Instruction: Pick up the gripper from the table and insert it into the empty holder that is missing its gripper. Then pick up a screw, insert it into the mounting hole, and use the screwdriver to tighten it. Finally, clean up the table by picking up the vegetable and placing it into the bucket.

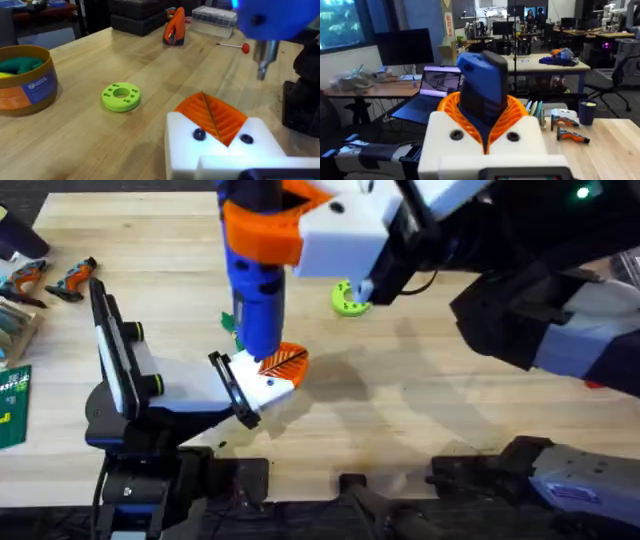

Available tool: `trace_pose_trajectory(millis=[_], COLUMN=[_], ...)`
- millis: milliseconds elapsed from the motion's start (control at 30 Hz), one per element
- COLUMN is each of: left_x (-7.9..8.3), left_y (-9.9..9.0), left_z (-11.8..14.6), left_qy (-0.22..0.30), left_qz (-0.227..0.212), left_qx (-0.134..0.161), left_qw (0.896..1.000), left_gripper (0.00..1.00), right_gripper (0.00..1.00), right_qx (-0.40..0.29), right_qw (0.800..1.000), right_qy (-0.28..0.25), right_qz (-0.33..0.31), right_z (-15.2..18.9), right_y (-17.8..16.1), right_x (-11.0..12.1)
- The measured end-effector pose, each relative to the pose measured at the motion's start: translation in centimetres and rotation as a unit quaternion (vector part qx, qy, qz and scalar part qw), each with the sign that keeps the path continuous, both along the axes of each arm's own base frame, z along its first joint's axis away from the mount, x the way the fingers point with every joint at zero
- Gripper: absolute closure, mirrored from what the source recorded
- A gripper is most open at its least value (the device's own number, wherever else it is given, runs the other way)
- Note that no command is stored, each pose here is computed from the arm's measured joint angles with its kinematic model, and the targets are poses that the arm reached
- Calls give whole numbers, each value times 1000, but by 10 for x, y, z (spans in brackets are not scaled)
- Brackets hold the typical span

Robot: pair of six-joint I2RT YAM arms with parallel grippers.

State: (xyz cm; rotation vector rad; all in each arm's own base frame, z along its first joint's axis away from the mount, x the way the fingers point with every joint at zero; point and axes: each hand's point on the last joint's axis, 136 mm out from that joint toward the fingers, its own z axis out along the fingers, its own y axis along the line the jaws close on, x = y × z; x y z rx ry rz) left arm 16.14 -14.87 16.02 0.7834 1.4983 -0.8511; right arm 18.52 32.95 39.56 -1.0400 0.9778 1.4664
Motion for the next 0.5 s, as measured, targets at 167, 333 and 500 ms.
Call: trace_pose_trajectory(millis=[167,333,500], left_x=[0,0,0], left_y=[0,0,0], left_z=[0,0,0], left_qy=[0,0,0], left_qz=[0,0,0], left_qx=[0,0,0], left_qw=[1000,1000,1000], left_gripper=[993,993,993], right_gripper=[976,976,976], right_qx=[-6,-14,-11], right_qw=[1000,999,998], right_qy=[-24,-44,-63], right_qz=[7,7,3], right_z=[-10,-24,-24], right_y=[11,21,22], right_x=[-5,-4,-5])
